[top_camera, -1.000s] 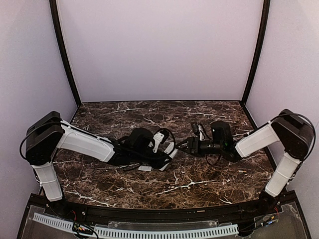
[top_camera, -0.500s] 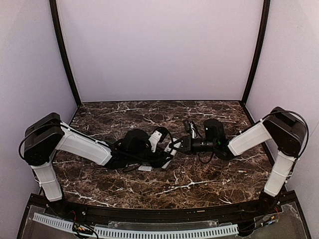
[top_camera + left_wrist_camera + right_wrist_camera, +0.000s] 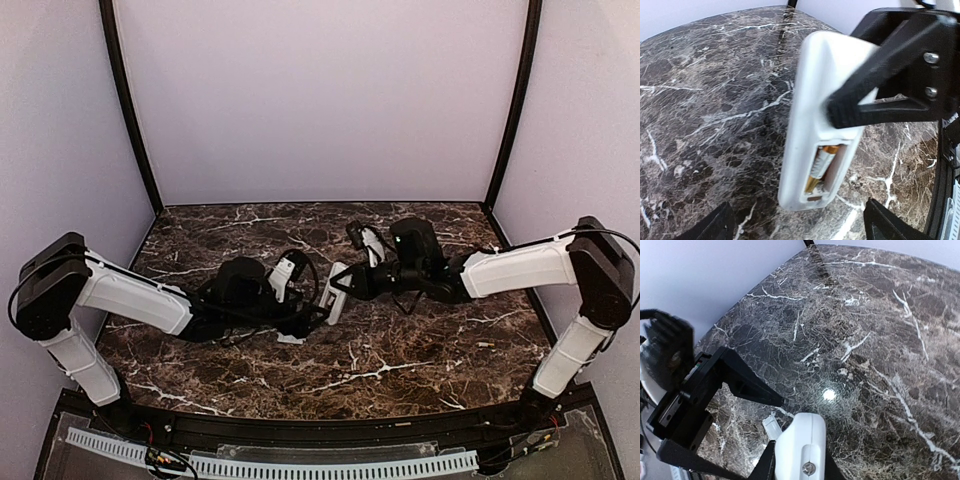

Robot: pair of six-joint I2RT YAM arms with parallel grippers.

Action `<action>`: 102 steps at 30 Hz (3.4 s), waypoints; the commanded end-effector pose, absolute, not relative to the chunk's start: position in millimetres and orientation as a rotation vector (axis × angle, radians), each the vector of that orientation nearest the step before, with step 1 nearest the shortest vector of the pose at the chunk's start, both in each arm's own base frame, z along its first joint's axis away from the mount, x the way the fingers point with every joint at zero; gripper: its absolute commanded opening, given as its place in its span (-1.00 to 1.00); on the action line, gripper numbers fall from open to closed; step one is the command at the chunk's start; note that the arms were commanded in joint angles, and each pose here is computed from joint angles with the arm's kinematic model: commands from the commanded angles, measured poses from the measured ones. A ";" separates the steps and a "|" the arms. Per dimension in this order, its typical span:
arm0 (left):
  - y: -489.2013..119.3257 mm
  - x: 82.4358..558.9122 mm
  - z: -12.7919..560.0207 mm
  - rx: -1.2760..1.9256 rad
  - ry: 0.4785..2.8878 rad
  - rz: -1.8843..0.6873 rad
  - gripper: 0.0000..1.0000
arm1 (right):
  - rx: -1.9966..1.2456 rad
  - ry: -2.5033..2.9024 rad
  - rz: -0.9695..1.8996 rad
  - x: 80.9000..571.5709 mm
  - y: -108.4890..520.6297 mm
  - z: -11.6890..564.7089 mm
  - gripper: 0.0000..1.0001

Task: Load the batteries into the remote control
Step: Pass from the left arm to the right, then adjust the remote control without the battery cover, then pick up the battery from the center of the board.

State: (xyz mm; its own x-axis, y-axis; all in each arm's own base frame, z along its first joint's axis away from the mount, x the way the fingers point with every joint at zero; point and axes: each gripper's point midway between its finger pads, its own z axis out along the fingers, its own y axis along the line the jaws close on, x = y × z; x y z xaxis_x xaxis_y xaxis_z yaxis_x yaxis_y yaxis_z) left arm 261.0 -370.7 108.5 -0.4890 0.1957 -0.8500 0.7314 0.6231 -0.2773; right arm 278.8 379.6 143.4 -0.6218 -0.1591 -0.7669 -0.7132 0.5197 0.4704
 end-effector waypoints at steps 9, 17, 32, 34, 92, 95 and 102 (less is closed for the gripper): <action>-345.9 252.0 58.3 0.752 2.140 -0.805 0.26 | -1.098 1.945 0.355 265.5 405.8 116.5 -1.00; -348.7 250.7 51.7 0.776 2.141 -0.811 0.03 | -1.139 1.857 0.151 266.0 408.8 122.9 -1.00; -335.4 268.0 59.2 0.821 2.251 -0.622 -0.11 | -0.904 1.965 0.407 281.4 358.0 153.8 -1.00; -335.6 269.9 62.6 0.788 2.271 -0.626 -0.08 | -0.855 1.990 0.484 286.8 346.4 154.4 -1.00; -377.4 280.5 76.1 1.734 1.890 -0.474 -0.21 | -0.569 2.159 1.224 288.6 268.9 143.3 -1.00; -377.2 286.6 73.0 1.782 1.858 -0.480 -0.26 | -0.570 2.161 1.237 287.9 269.5 141.3 -1.00; -381.3 286.5 62.2 1.858 1.866 -0.594 -0.39 | -0.565 2.178 1.258 288.0 270.3 134.1 -1.00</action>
